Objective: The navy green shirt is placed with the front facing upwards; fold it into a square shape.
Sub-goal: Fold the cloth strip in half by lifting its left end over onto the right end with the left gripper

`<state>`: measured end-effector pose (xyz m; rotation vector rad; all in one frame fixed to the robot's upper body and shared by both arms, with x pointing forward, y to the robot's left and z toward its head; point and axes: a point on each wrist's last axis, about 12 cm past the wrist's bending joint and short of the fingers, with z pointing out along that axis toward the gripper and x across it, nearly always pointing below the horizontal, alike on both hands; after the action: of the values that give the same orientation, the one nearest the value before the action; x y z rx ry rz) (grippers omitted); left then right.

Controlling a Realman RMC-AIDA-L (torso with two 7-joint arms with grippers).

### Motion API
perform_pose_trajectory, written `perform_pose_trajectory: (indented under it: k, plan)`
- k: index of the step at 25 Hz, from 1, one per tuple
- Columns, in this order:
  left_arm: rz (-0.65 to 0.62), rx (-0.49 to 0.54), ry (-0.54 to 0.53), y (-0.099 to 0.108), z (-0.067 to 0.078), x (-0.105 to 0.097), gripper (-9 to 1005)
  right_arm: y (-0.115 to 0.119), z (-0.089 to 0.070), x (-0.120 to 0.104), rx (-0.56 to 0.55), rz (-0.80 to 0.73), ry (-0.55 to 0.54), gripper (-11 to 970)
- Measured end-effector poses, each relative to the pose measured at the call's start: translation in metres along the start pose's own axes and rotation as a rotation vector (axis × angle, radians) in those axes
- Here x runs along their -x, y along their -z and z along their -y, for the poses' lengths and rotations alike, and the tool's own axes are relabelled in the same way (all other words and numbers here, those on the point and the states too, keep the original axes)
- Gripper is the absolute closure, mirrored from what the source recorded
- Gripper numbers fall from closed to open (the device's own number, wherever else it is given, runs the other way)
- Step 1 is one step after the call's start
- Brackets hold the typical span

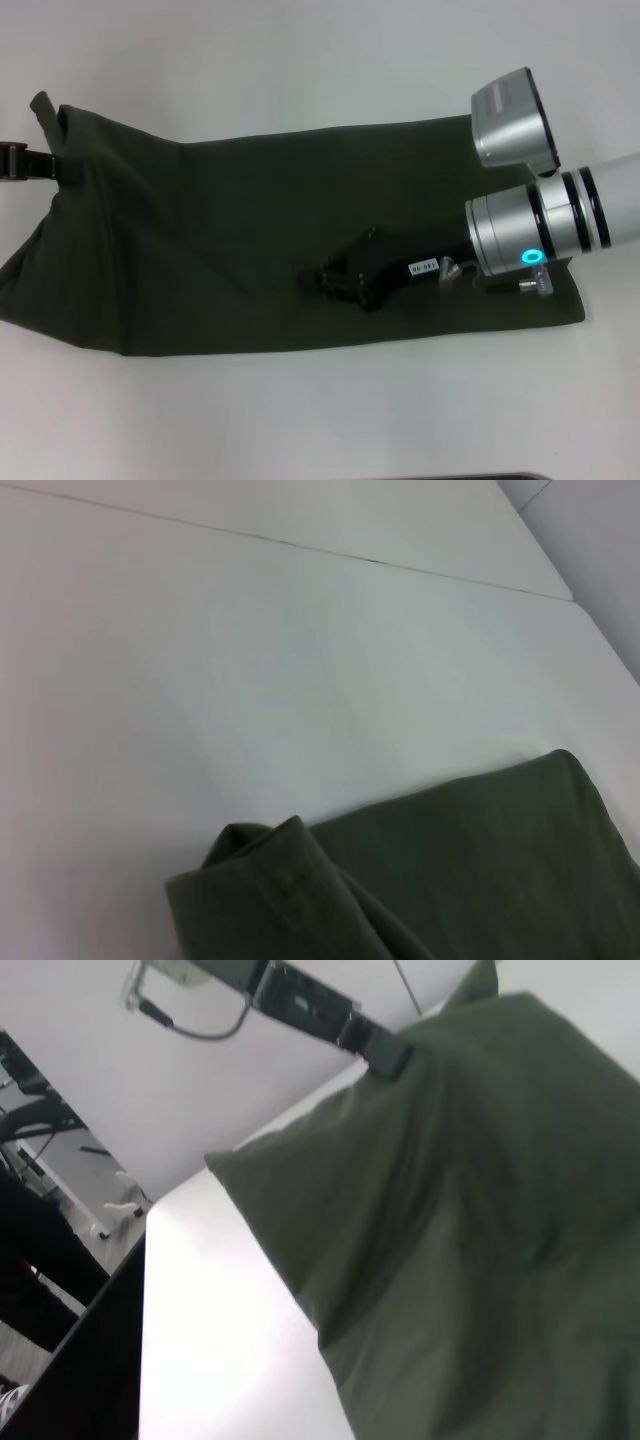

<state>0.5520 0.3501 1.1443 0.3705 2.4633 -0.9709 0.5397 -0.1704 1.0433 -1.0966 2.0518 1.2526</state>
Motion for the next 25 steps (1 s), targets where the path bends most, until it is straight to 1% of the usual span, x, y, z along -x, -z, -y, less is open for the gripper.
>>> perform_pose_trajectory:
  k: [7, 18, 25]
  plan:
    - [0.005, -0.005, -0.003, 0.0, 0.001, 0.001, 973, -0.003, 0.006, 0.005, -0.047, -0.022, -0.005, 950]
    - [0.006, -0.007, -0.006, -0.001, 0.001, 0.002, 972, -0.019, 0.011, 0.012, -0.1, -0.148, -0.011, 949]
    - [0.007, -0.007, -0.007, -0.001, 0.001, 0.002, 973, -0.023, 0.011, 0.015, -0.103, -0.179, -0.007, 950]
